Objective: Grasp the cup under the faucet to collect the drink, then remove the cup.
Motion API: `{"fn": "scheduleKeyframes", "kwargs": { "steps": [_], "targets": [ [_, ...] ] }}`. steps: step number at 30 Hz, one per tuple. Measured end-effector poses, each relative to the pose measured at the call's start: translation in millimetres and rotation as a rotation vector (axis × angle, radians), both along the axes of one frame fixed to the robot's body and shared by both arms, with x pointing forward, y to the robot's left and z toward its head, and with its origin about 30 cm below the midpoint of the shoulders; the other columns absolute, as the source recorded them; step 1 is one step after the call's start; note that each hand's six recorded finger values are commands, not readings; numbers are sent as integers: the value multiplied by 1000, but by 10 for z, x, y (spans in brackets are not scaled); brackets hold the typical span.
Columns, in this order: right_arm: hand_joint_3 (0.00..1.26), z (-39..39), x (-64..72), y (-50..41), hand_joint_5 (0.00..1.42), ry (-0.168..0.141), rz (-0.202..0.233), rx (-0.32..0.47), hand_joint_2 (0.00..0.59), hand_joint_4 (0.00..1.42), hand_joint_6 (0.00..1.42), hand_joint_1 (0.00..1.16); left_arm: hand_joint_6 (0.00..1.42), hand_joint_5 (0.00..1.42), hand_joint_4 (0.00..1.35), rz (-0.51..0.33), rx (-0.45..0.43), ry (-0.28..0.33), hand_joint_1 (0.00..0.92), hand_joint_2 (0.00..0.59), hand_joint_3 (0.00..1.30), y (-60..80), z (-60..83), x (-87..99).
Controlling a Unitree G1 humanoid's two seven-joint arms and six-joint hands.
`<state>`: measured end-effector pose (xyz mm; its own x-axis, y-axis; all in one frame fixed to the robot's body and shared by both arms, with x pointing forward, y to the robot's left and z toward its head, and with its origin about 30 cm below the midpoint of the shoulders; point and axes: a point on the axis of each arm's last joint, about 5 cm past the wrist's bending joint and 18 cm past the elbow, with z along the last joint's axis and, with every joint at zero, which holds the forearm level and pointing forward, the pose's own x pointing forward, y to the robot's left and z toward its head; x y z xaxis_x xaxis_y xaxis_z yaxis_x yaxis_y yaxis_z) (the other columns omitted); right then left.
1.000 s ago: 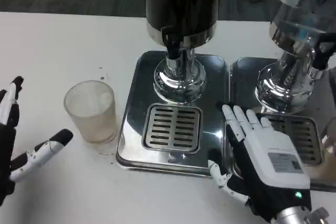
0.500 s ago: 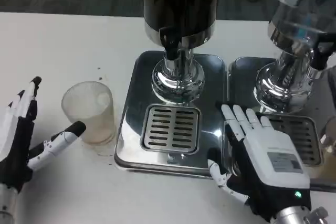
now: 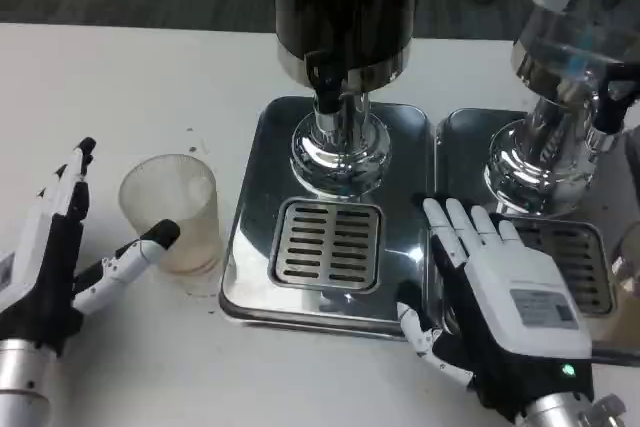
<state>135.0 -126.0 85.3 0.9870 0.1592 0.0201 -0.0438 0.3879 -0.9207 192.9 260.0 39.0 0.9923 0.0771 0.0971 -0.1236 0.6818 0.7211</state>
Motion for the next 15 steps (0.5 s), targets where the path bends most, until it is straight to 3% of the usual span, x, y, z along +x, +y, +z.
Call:
{"fn": "scheduleKeyframes", "kwargs": {
  "steps": [10, 15],
  "targets": [
    [41, 0, -4, -2, 0, 4, -8, 3, 528, 0, 0, 428, 2, 35, 0, 2, -46, 34, 134, 14, 0, -28, -29, 60],
    [43, 1, -4, -1, 0, 4, -8, 4, 523, 0, 0, 430, 72, 64, 0, 2, -90, 54, 152, 16, 0, -67, -53, 92]
  ]
}}
